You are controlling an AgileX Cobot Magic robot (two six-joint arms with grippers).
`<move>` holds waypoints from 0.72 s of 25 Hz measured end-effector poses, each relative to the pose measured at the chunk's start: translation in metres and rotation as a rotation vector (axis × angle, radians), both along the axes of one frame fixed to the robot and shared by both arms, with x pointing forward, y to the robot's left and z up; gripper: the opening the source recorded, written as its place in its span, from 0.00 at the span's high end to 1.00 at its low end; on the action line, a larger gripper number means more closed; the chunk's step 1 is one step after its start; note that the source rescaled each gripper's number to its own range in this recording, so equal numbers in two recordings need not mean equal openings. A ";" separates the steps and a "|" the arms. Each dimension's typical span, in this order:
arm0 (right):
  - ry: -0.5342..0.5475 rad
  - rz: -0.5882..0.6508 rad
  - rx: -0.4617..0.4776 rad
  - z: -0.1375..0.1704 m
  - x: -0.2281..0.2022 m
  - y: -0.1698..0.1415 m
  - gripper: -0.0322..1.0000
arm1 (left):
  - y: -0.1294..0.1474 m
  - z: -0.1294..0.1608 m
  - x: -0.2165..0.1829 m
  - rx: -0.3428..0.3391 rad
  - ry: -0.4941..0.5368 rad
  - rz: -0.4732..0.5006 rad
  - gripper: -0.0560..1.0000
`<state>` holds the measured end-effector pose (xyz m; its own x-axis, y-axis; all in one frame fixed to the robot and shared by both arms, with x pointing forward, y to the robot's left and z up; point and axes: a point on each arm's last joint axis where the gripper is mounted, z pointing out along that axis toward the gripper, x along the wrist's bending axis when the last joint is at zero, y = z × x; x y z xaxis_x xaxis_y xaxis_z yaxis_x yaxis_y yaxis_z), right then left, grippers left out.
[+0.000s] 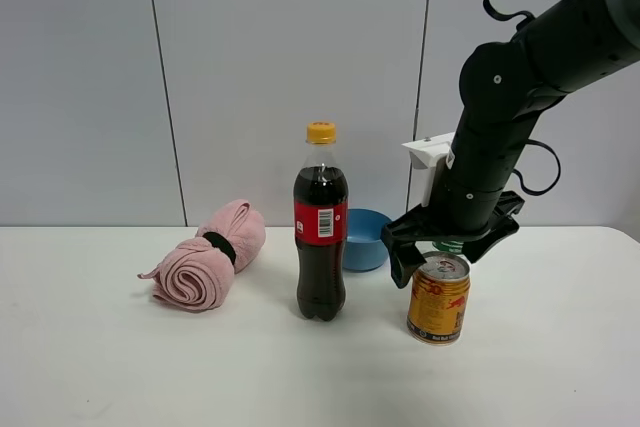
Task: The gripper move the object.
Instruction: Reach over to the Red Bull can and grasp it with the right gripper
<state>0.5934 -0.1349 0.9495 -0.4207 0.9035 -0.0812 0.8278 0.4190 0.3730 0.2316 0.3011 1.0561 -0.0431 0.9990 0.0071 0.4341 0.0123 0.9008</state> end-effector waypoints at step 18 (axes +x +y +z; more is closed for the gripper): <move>0.024 0.017 -0.028 -0.027 0.006 0.002 0.96 | 0.000 0.000 0.000 0.000 0.000 0.000 0.00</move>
